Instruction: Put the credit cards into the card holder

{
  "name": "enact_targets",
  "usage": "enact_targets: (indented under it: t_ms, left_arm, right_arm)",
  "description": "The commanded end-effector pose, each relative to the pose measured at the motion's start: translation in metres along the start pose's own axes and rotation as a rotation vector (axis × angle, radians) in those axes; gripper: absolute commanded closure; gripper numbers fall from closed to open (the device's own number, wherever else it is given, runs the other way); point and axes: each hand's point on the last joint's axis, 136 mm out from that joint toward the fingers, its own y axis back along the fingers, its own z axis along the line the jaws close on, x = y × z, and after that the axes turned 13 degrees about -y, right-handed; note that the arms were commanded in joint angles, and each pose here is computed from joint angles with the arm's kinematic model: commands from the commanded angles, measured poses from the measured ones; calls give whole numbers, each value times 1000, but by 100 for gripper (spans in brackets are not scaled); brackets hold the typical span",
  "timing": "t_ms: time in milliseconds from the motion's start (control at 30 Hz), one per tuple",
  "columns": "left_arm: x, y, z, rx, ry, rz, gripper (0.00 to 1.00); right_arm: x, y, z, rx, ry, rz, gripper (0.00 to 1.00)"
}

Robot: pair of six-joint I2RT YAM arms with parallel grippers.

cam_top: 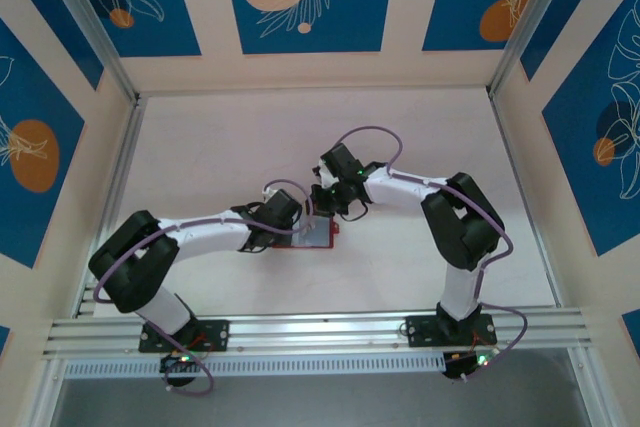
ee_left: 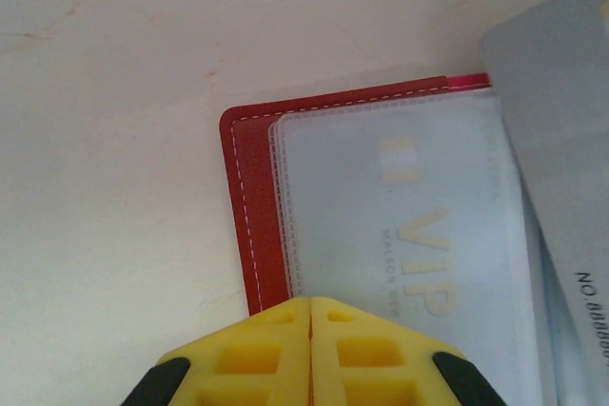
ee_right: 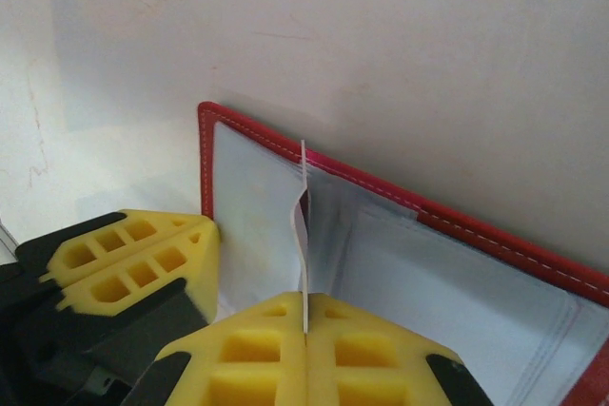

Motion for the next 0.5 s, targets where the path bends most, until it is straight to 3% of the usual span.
enact_targets:
  t_ms: [0, 467]
  left_arm:
    - [29, -11, 14, -58, -4, 93, 93]
    - [31, -12, 12, -48, -1, 92, 93]
  right_arm:
    - [6, -9, -8, -19, -50, 47, 100]
    - [21, 4, -11, -88, -115, 102, 100]
